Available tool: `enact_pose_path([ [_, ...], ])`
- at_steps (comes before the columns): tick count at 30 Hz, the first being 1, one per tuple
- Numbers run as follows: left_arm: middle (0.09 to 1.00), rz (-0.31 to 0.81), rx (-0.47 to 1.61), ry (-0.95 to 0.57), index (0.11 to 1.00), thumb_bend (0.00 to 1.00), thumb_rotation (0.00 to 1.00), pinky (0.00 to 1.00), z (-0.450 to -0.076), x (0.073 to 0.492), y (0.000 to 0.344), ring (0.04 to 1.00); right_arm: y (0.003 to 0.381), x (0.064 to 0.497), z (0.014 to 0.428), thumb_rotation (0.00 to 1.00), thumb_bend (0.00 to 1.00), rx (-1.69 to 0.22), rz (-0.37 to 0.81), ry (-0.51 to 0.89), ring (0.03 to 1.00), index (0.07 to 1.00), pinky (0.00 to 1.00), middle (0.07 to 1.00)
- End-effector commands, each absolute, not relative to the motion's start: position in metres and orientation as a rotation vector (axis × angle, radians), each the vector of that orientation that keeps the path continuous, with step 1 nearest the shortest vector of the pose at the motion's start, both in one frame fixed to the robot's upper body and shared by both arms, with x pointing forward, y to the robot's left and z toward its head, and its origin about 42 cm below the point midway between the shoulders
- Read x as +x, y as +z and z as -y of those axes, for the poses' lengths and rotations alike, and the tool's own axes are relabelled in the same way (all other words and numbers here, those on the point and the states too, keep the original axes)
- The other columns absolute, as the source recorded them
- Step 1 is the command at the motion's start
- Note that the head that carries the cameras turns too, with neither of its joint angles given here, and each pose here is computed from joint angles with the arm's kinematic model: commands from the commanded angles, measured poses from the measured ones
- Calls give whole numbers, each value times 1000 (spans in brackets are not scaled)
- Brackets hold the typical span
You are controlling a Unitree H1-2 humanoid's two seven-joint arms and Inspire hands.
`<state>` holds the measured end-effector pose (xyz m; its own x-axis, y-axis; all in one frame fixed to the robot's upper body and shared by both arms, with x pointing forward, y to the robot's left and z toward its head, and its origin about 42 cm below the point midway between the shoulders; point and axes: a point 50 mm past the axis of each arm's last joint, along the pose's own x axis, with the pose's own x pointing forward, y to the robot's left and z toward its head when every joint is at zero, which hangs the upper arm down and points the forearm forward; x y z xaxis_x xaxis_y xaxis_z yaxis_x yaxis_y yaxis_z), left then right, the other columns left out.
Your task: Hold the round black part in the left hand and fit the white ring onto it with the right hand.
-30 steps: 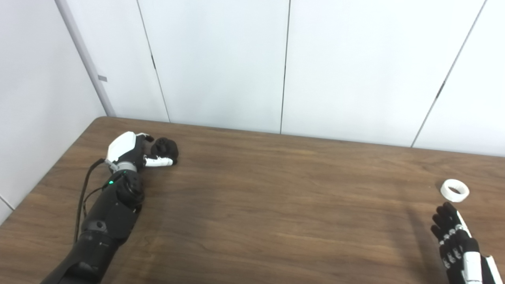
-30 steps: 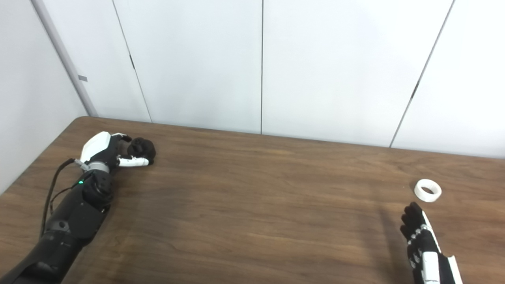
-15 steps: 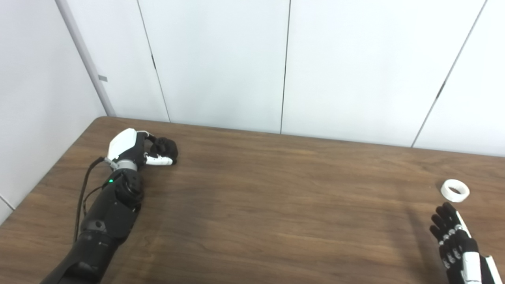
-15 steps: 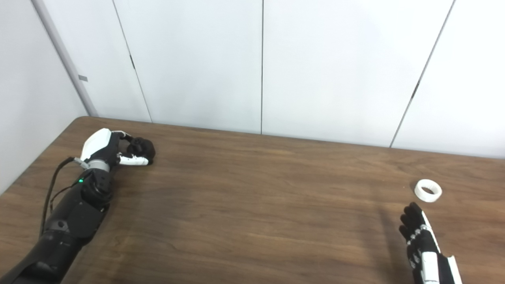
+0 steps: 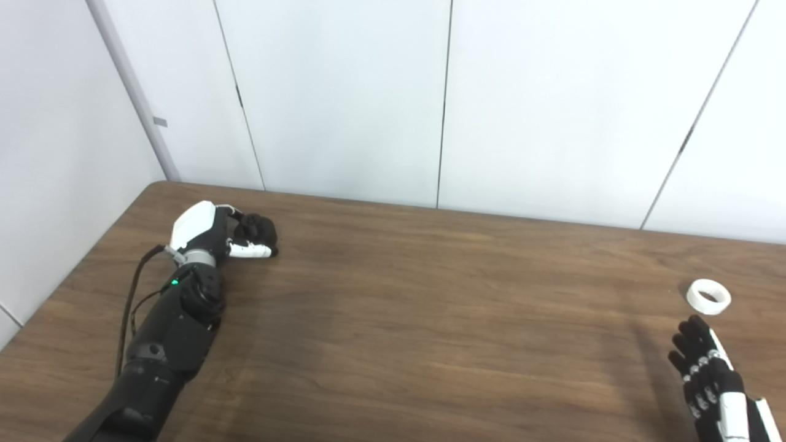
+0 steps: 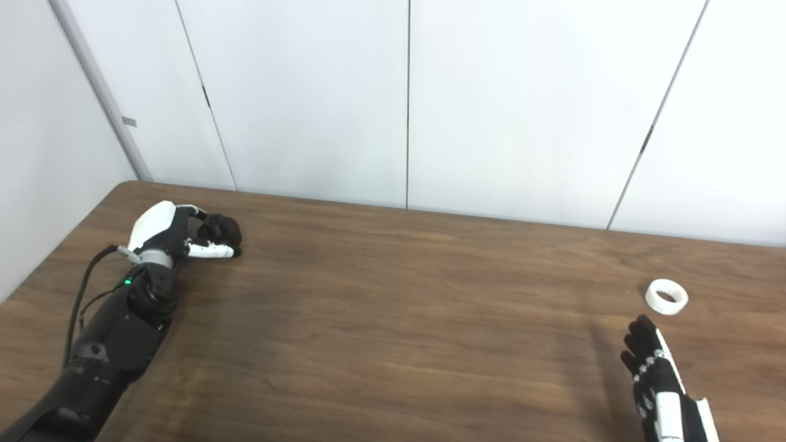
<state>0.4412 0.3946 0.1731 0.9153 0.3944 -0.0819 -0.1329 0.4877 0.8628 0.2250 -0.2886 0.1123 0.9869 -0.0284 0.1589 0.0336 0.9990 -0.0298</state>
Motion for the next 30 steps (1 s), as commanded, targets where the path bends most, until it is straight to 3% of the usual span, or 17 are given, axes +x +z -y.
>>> enact_pose_path([
  [1, 882, -174, 1047, 377, 686, 889, 252, 1000, -399, 456, 214, 959, 79, 198, 291, 1000, 483, -5, 29, -59, 971, 953, 968, 968],
  [7, 866, -170, 1066, 385, 667, 885, 232, 1000, -399, 456, 215, 949, 79, 198, 291, 1000, 484, -10, 28, -65, 960, 946, 959, 959],
  [10, 847, -163, 1050, 395, 616, 871, 172, 1000, -400, 455, 215, 946, 77, 198, 292, 1000, 497, 1, 28, -65, 959, 943, 960, 956],
  [11, 844, -164, 1042, 397, 555, 702, 121, 1000, -400, 455, 215, 951, 77, 198, 292, 1000, 499, 3, 27, -67, 957, 941, 958, 954],
  [12, 841, -166, 1036, 399, 522, 616, 92, 1000, -400, 455, 215, 956, 78, 198, 291, 1000, 503, 5, 27, -68, 956, 941, 958, 953],
  [14, 833, -155, 1015, 403, 493, 544, 65, 1000, -401, 455, 214, 960, 78, 198, 291, 1000, 508, 5, 23, -71, 956, 941, 959, 954],
  [30, 785, -100, 1109, 375, 483, 521, 43, 987, -403, 445, 213, 940, 79, 196, 291, 1000, 520, 15, 19, -75, 961, 943, 961, 961],
])
